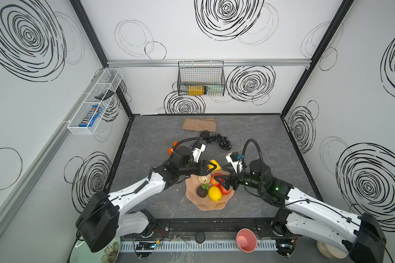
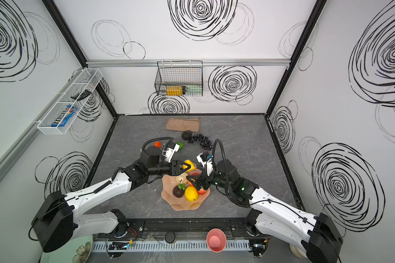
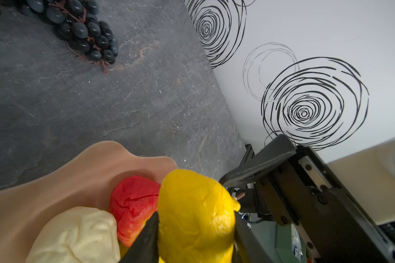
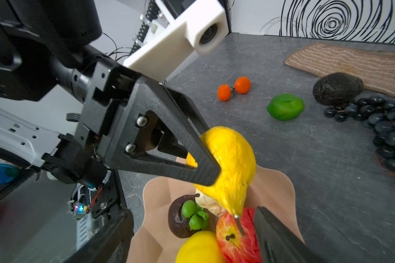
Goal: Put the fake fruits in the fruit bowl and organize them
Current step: 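Hold the pear over the bowl with the left gripper while the right gripper grasps it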
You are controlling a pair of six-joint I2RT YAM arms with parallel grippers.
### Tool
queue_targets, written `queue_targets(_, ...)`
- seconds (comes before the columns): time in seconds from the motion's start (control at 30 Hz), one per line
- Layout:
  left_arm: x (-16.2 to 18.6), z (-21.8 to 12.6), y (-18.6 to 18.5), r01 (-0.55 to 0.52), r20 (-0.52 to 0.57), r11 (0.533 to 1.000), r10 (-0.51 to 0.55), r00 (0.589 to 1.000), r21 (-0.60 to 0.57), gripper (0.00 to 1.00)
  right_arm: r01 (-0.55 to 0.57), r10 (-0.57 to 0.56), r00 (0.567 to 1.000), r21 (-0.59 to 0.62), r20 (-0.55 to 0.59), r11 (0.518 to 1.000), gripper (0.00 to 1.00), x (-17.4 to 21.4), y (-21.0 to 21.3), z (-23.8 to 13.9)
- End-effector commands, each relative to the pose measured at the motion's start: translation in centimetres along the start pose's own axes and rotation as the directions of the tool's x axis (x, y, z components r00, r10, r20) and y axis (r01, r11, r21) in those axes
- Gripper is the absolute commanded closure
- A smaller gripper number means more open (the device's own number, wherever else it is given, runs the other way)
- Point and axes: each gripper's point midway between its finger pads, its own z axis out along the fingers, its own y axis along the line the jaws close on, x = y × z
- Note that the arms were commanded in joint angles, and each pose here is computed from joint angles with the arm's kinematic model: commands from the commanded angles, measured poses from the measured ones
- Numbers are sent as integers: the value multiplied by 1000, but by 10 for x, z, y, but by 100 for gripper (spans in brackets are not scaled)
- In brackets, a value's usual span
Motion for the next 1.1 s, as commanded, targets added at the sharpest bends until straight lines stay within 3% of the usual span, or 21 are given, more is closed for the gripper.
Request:
queue_targets(0.0,4,-6,-12,-24,-13,999,25,1000,48,54,106,-117,989,113,93,988,14,-23,-11,0)
queue_targets(0.73,12,-16,-22,-15,-45,995,19,999,95,53,280,-295,950,137,105,950,14,-15,-2,16)
queue_targets(1.07,16,-15,-29,-23,-73,993,32,997,114,53,288,-305,946,146,111,947,25,-18,-3,21)
